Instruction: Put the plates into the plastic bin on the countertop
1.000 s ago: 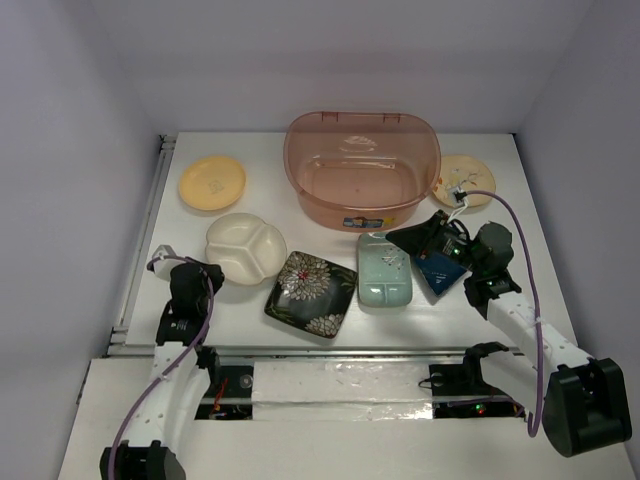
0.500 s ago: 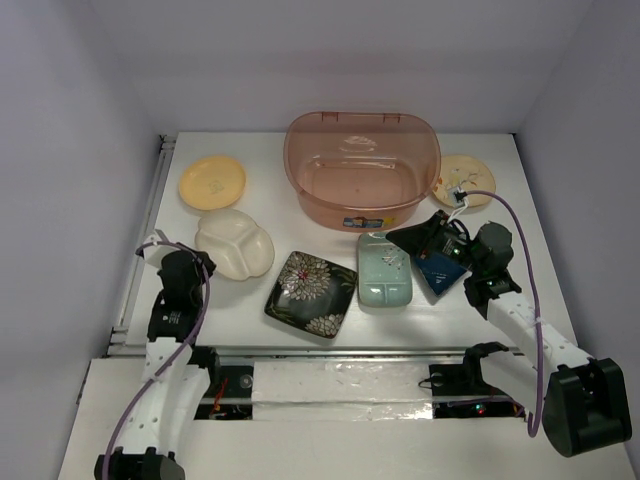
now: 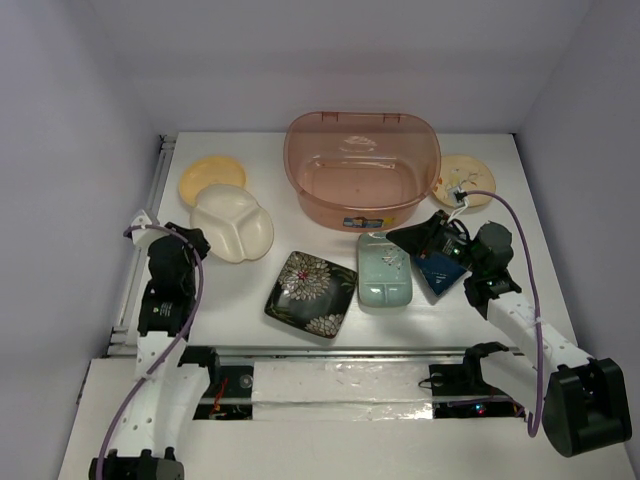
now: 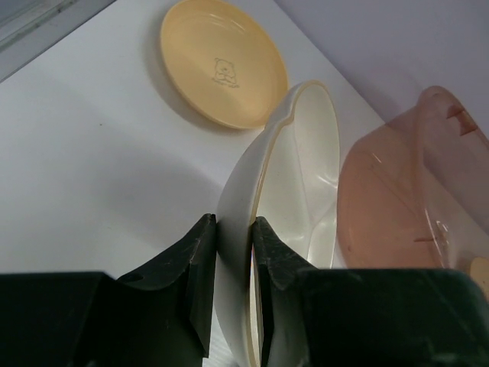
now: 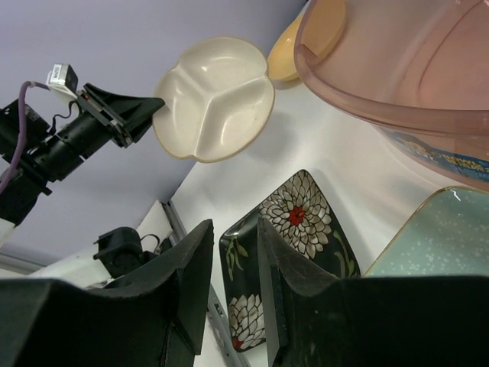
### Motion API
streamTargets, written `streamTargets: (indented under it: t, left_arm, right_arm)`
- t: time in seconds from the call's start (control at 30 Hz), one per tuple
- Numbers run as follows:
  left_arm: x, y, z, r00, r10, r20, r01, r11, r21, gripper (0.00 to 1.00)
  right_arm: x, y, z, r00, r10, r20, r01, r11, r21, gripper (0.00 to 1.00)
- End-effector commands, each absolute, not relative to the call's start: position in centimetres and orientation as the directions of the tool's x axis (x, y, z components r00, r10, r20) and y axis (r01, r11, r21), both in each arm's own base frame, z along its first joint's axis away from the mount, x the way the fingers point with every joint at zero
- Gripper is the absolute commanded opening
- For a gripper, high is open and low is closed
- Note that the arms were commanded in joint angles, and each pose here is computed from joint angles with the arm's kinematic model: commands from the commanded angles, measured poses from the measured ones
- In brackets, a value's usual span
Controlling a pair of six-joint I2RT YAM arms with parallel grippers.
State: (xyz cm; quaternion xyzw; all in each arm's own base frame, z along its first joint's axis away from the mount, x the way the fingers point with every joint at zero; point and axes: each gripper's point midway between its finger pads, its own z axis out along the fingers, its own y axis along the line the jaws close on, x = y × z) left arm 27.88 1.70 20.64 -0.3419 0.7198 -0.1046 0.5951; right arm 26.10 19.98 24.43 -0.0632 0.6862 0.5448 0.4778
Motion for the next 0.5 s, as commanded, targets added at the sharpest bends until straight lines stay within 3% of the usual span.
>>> streamTargets:
  t: [0.0,0.13,0.47]
  left_arm:
    - [28.6,0.1,36.4,0.266,-0.702,-0.661,0.012,0.688,-0.726,0.00]
    - [28.6,-0.9,39.8,0.274,-0.720,-0.637,0.100,0.681,-0.726,0.00]
    - [33.1,-5.3,44.2,0.128,-0.814,-0.566,0.322,0.574,-0.752,0.00]
  right_arm:
    - [26.2,20.1,25.8,-0.484,0.436,-0.759,-0.649,0.403,0.646,0.35]
    - [26.2,20.1,25.7,-0.486,0.435,-0.758,-0.649,0.402,0.646,0.35]
    - [26.3,20.1,25.8,-0.482,0.437,-0.759,-0.648,0.405,0.645,0.35]
